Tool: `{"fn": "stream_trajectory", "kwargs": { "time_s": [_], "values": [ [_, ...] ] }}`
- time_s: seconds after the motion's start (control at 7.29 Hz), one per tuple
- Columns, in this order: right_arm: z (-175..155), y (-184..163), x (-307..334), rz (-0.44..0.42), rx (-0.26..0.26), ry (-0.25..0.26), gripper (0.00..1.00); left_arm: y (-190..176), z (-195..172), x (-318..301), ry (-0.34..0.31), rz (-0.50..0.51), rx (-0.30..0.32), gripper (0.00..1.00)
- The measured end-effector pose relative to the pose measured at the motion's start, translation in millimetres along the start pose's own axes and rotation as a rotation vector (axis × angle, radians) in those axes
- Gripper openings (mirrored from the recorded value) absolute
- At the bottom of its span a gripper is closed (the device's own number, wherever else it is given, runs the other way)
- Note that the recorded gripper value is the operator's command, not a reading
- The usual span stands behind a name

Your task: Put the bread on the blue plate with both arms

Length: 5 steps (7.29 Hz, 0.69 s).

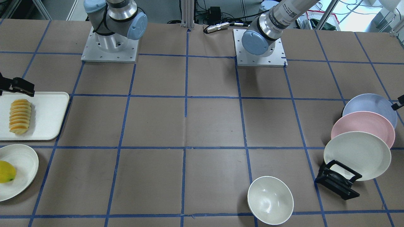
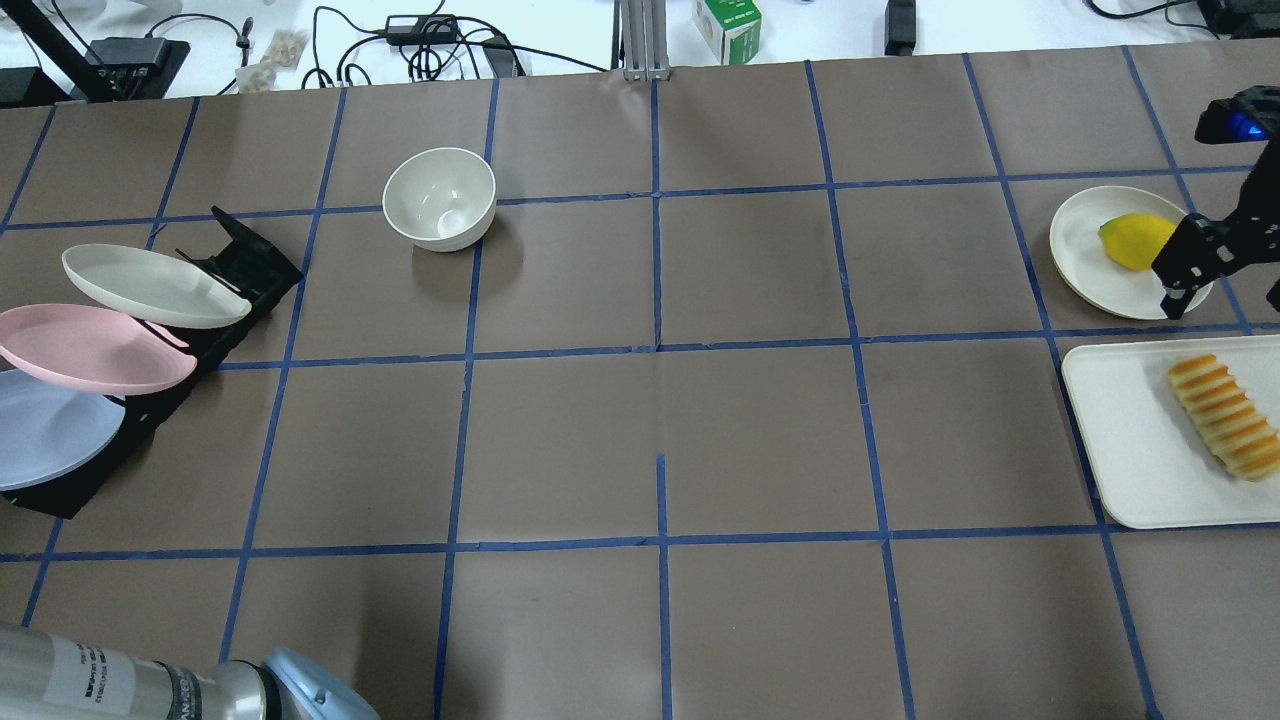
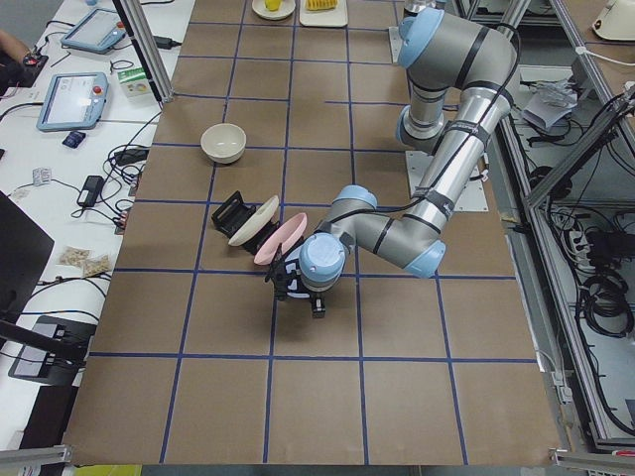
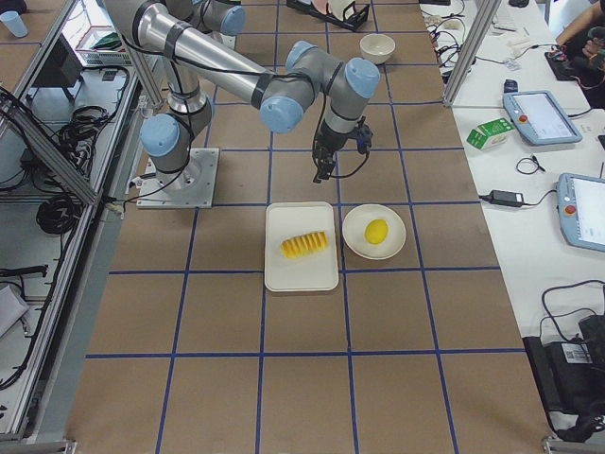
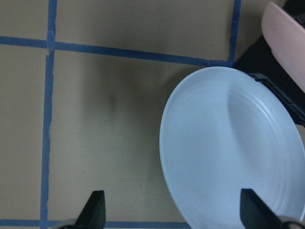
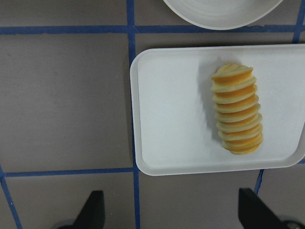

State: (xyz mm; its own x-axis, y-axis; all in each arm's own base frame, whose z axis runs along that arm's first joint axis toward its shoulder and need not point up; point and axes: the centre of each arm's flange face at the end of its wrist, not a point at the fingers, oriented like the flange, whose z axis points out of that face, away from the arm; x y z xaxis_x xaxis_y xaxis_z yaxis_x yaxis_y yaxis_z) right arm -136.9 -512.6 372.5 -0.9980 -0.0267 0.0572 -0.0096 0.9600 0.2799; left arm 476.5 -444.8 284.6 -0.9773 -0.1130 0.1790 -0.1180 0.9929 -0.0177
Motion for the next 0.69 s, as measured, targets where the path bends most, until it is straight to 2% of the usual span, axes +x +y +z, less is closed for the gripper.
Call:
{"fn": "stream_trajectory", "kwargs": {
  "time_s": [0.41,0.69],
  "values": [
    [4,-8,15,-0.105,0.042,0.018,1.00,-3,37,-7,0.062,-0.023,-0.018,1.00],
    [5,-9,30,-0.156,0.076,0.028,1.00,-3,45,-9,0.073,-0.051,-0.032,0.86]
  ]
}}
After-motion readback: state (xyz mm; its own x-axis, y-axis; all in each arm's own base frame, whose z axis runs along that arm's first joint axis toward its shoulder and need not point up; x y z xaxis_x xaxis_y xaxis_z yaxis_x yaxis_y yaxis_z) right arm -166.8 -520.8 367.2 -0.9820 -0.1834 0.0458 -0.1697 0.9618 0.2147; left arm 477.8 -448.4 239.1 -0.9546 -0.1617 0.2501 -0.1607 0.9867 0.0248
